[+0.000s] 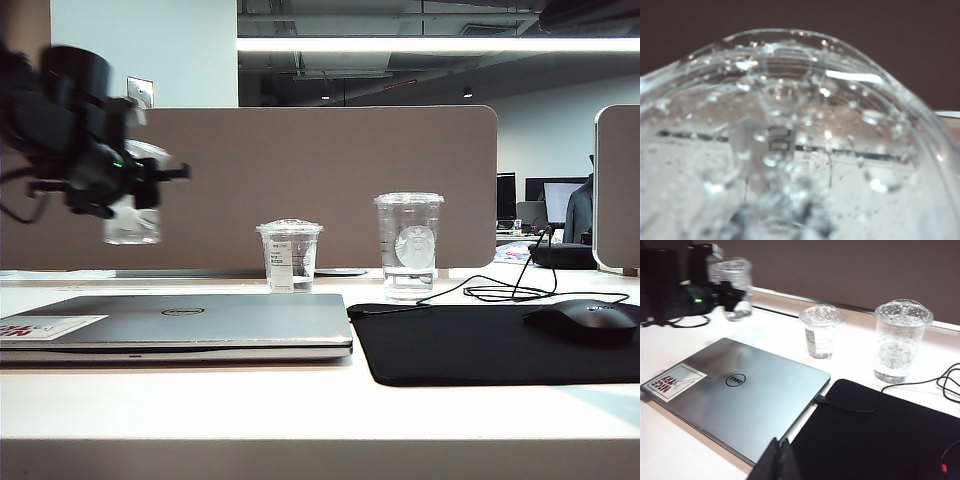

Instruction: Pick up the coffee cup on the left and place it on the left side of the laptop.

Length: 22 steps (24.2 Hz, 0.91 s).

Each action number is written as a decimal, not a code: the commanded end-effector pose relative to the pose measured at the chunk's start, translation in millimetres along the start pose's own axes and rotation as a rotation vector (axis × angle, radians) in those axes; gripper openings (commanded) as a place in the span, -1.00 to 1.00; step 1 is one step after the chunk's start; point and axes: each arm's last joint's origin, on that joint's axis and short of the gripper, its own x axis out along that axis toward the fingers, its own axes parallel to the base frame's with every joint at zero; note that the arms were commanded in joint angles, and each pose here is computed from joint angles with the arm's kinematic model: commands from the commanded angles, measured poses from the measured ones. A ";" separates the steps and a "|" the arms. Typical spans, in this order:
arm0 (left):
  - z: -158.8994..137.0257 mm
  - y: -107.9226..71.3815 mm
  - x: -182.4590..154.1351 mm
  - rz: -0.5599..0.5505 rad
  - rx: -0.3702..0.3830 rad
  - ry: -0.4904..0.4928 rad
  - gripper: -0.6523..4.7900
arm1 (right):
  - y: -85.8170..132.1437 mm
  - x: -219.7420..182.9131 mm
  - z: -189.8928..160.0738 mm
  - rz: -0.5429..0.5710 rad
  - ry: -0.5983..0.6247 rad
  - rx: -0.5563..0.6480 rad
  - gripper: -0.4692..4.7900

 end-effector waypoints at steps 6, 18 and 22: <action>-2.9 53.3 -69.4 0.091 -0.021 -0.073 -0.26 | 0.8 -1.1 4.9 0.026 -0.031 -0.002 -0.84; -36.0 94.2 -95.2 0.107 -0.021 0.013 -0.26 | 6.2 -1.8 4.1 0.212 -0.019 -0.004 -0.84; -36.7 94.4 -95.4 0.106 -0.017 0.015 -0.26 | 8.0 -2.2 3.9 0.278 -0.017 -0.005 -0.84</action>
